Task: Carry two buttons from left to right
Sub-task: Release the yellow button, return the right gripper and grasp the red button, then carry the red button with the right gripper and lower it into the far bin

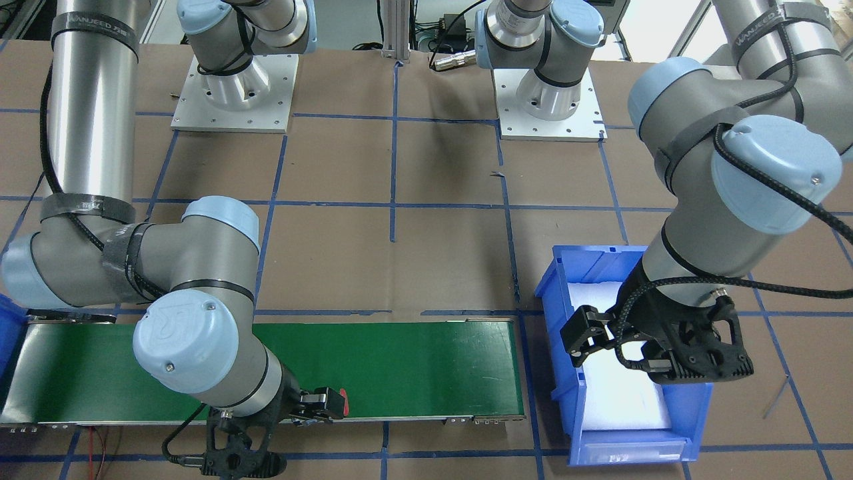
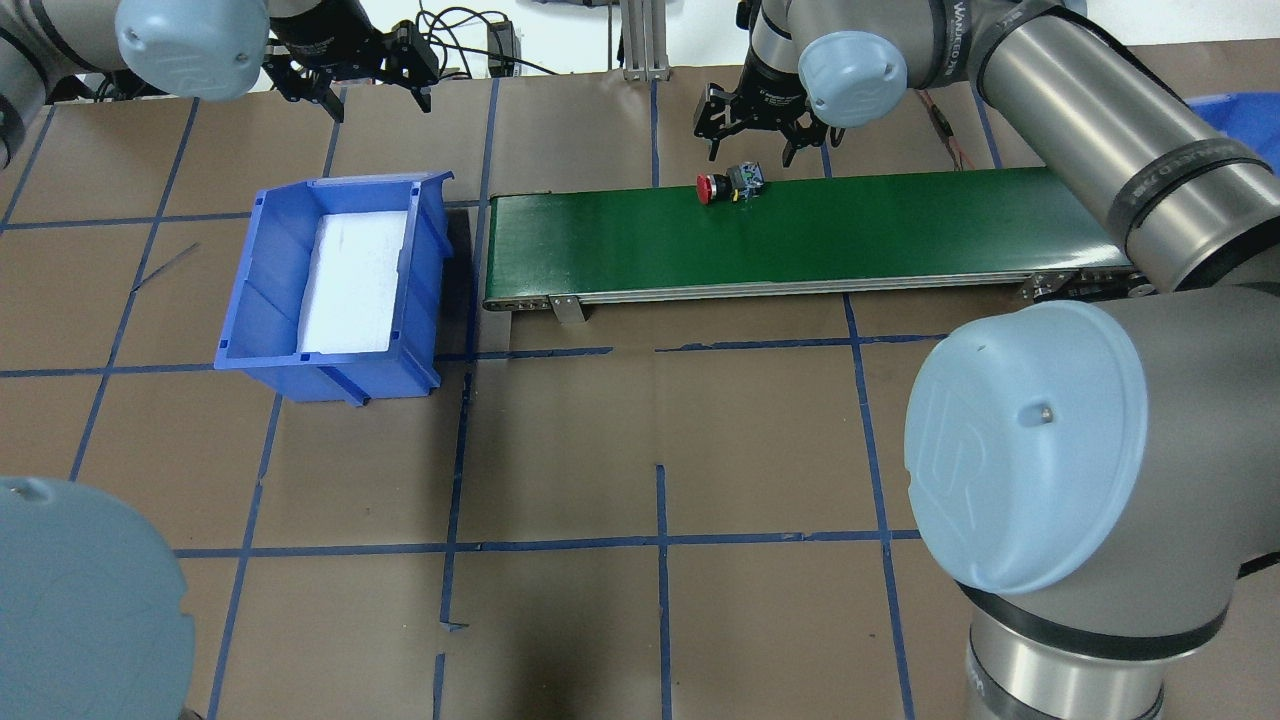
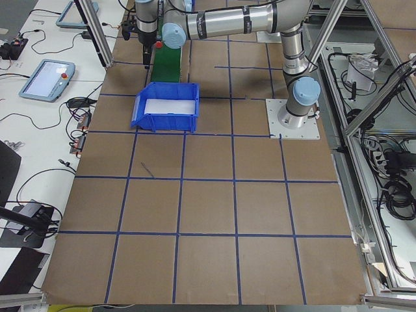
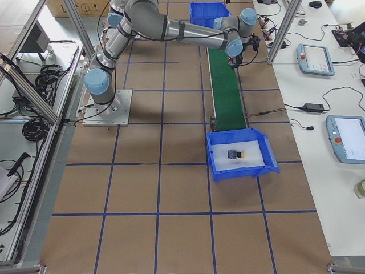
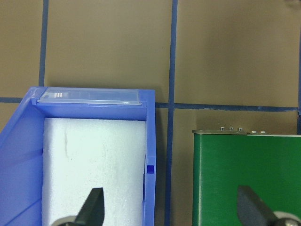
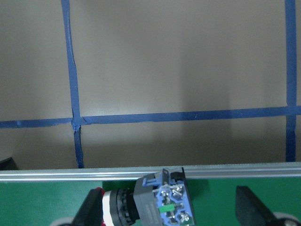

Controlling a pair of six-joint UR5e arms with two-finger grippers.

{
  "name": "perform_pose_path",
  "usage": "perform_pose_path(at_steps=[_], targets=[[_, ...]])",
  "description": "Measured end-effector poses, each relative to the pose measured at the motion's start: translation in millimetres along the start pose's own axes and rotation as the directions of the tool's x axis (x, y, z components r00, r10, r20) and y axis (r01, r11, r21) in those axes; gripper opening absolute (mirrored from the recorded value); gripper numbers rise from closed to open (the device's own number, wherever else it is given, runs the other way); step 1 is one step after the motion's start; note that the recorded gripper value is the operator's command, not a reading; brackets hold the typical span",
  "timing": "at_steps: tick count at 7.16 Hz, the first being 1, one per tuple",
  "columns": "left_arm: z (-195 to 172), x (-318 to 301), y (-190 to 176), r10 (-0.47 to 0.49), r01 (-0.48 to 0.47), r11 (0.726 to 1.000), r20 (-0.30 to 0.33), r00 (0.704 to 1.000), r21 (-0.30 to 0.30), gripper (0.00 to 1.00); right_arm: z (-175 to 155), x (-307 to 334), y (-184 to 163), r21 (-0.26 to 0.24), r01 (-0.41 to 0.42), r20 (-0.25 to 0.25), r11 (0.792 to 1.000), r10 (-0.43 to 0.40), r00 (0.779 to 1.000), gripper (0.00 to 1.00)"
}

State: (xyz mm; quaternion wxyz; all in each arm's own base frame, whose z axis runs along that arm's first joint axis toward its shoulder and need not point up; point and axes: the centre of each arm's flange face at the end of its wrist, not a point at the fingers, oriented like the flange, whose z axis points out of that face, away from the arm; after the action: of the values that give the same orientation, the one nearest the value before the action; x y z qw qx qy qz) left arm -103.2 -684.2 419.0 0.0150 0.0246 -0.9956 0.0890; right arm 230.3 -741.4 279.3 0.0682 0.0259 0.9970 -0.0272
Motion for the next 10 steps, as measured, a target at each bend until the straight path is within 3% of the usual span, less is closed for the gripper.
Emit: perform_pose_path(at_steps=[2, 4, 7, 8, 10], targets=[[-0.7, 0.0, -0.1, 0.000, 0.000, 1.000, 0.001, 1.000, 0.001, 1.00, 5.6, 0.2, 1.1, -0.012, 0.000, -0.002, 1.000, 0.000, 1.000, 0.99], [-0.5, 0.4, -0.4, 0.001, -0.001, 1.000, 0.001, 1.000, 0.001, 1.00, 9.1, 1.8, 1.2, -0.021, 0.001, -0.003, 1.000, -0.001, 1.000, 0.79], [-0.5, 0.5, -1.0, 0.001, -0.001, 1.000, 0.001, 1.000, 0.002, 1.00, 18.4, 12.7, -1.4, -0.037, 0.060, -0.002, 0.998, -0.060, 0.998, 0.18], [-1.0, 0.6, -1.1, 0.001, -0.001, 1.000, 0.001, 1.000, 0.003, 1.00, 17.9, 13.8, -1.8, -0.039, 0.073, -0.002, 0.997, -0.073, 0.997, 0.10], [-1.9, 0.6, -1.8, 0.002, -0.002, 1.000, 0.001, 1.000, 0.005, 1.00, 10.6, 19.3, -4.2, -0.050, 0.081, -0.003, 0.995, -0.082, 0.997, 0.08]])
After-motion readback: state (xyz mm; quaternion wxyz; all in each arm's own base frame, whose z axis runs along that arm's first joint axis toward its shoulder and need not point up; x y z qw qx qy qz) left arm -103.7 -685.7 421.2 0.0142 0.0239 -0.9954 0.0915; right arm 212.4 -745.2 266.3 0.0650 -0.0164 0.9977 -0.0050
